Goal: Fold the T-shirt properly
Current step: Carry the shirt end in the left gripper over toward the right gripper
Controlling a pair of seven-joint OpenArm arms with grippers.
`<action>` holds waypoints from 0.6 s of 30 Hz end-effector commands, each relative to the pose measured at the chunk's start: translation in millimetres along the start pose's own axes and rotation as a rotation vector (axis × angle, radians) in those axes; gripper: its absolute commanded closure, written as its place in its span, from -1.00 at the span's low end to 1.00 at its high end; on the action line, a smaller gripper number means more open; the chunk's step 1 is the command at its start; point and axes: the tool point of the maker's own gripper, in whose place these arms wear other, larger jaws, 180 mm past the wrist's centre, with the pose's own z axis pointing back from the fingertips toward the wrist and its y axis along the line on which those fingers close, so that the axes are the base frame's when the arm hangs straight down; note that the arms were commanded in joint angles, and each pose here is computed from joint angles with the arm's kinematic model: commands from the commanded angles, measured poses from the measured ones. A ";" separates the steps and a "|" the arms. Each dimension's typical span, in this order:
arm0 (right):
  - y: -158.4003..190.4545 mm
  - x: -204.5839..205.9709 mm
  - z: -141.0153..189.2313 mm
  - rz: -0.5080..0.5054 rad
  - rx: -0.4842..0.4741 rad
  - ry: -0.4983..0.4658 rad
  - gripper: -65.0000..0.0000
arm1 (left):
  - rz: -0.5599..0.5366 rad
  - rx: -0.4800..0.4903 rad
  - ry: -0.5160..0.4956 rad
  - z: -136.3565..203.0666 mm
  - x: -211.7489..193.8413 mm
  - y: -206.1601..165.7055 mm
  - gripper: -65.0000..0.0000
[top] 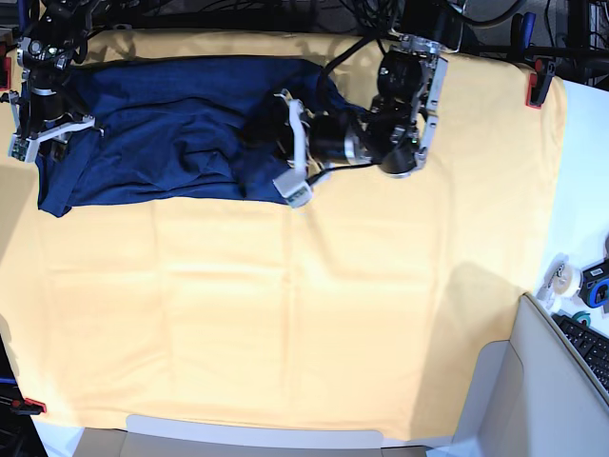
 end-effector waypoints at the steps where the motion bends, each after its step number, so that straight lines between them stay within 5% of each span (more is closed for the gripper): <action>1: -1.7 14.1 2.3 0.007 -0.002 -0.052 0.55 | -0.048 -0.048 -0.087 -2.6 29.4 -12.9 1.00; 18: -2.0 2.0 5.5 0.017 0.000 -0.021 0.55 | -0.017 -0.146 -0.095 -46.7 35.7 -21.1 1.00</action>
